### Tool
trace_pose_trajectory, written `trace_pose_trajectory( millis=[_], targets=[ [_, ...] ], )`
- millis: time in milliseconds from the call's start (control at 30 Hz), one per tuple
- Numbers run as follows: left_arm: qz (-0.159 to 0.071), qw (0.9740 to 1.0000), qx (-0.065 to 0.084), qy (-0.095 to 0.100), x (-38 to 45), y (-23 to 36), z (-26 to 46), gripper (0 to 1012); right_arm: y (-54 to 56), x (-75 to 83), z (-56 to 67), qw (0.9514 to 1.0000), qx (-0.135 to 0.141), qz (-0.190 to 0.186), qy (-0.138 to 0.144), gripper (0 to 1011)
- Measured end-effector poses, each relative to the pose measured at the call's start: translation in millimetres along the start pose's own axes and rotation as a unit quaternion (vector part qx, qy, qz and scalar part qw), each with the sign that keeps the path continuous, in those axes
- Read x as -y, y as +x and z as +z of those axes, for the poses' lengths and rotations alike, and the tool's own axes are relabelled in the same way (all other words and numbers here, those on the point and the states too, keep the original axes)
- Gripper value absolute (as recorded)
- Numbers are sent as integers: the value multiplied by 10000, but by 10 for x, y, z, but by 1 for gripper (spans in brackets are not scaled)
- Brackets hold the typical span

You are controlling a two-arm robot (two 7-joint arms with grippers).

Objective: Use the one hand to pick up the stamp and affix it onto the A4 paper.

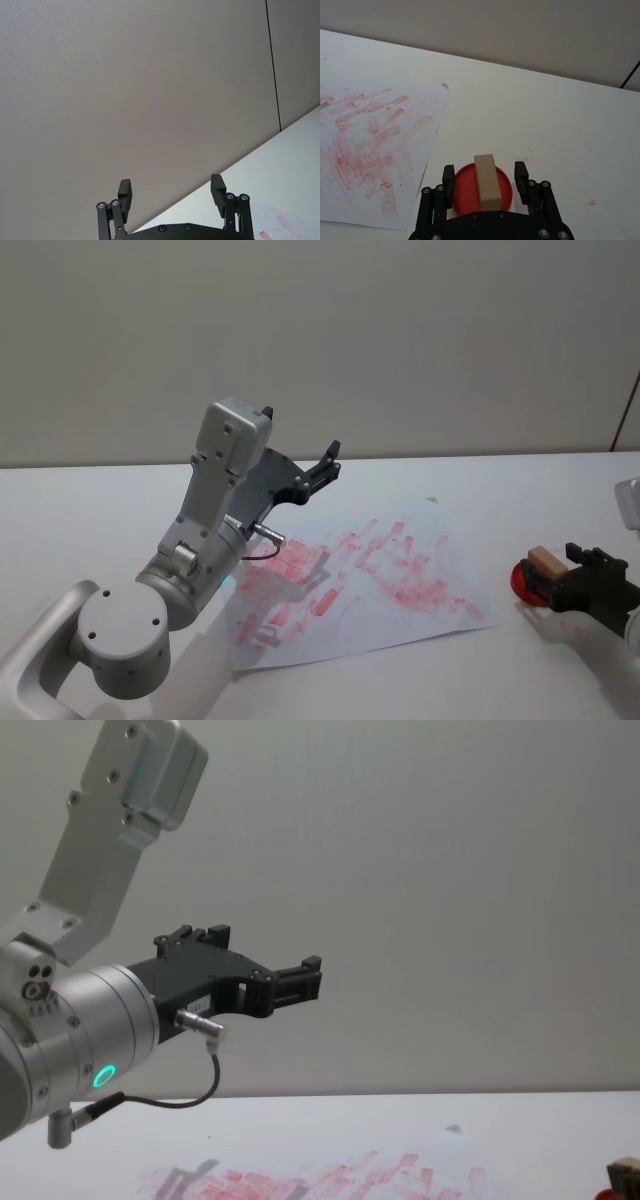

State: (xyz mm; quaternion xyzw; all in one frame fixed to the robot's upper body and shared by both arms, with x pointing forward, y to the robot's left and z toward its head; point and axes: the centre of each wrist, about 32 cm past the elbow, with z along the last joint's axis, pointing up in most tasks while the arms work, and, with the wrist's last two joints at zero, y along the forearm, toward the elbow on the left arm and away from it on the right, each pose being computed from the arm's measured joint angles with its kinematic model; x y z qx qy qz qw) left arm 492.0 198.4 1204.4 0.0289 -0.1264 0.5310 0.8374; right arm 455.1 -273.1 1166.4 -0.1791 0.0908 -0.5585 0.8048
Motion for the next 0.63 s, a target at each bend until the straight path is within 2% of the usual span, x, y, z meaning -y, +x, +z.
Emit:
trace_pose_trajectory(
  millis=[67,133,200,233,333,433,633],
  targets=[
    [0,10000,0,0,0,0,0,1001,0,-2,0,10000,0,2,-3,760],
    [0,10000,0,0,0,0,0,1001,0,-2,1,10000,0,2,-4,772],
    [0,10000,0,0,0,0,0,1001,0,-3,1,10000,0,3,-6,826],
    [0,10000,0,0,0,0,0,1001,0,-3,1,10000,0,3,-6,886],
    [0,10000,0,0,0,0,0,1001,-1,-4,1,10000,0,4,-8,964],
    [0,10000,0,0,0,0,0,1001,-1,-5,1,10000,-1,5,-10,1001],
    [0,10000,0,0,0,0,0,1001,-1,-7,2,10000,-2,5,-14,1001]
  ],
)
